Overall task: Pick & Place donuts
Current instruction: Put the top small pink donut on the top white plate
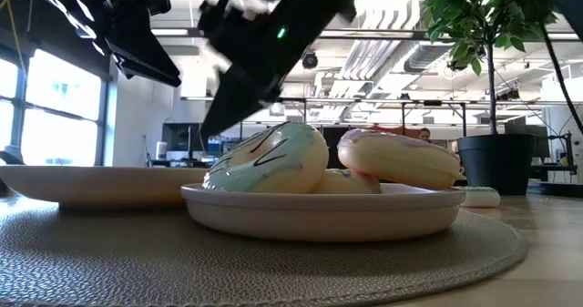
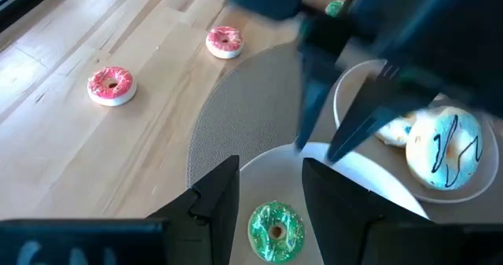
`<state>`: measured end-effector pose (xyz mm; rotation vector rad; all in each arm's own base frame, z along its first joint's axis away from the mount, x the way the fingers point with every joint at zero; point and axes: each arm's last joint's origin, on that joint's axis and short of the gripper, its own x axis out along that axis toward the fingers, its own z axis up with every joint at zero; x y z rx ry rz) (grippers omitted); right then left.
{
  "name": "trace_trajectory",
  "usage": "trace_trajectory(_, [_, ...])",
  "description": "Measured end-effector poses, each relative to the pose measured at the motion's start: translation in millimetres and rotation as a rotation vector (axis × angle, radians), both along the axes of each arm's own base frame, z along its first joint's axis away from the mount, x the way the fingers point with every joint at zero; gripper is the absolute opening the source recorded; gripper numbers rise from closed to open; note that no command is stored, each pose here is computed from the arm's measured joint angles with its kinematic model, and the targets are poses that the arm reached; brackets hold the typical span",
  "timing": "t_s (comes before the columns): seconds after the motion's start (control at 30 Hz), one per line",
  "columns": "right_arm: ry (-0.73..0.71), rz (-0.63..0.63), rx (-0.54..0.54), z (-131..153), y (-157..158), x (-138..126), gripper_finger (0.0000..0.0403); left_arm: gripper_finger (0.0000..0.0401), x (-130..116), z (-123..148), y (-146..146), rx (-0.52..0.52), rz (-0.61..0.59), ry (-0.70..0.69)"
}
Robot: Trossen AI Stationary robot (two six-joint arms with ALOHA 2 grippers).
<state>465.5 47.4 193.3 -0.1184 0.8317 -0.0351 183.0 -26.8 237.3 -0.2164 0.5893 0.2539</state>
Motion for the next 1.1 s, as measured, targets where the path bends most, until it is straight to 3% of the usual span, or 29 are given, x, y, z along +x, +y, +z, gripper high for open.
trace_trajectory(0.13, [0.112, 0.033, -0.078, 38.2, 4.9, -31.3, 0.0113, 0.0137, 2.5, -0.8, 0.1, -0.024, 0.042, -0.013])
trace_trajectory(0.27, [0.212, -0.035, -0.196, 87.7, 7.2, -79.2, 0.0113, 0.0137, 10.8, -3.3, -0.9, -0.022, 0.063, -0.034])
trace_trajectory(0.43, [0.273, -0.227, -0.044, 125.2, 7.1, -136.5, 0.0113, 0.0137, 29.8, -2.6, 2.9, -0.030, 0.103, -0.134])
trace_trajectory(0.63, [0.253, -0.258, 0.074, 82.3, 26.3, -187.0, 0.0113, 0.0137, 56.3, -12.2, 37.3, -0.029, 0.172, -0.115])
trace_trajectory(0.8, [0.065, -0.257, 0.165, 39.2, 32.5, -211.3, 0.0113, 0.0137, 77.5, -30.1, 78.3, -0.020, 0.166, 0.005])
trace_trajectory(0.93, [-0.080, -0.195, 0.161, 15.8, 29.6, -220.4, 0.0113, 0.0137, 92.7, -49.2, 105.1, 0.032, 0.148, 0.114])
trace_trajectory(1.1, [-0.235, -0.203, 0.100, -4.0, 14.0, -222.5, 0.0113, 0.0137, 111.4, -73.9, 128.3, 0.018, 0.198, 0.204])
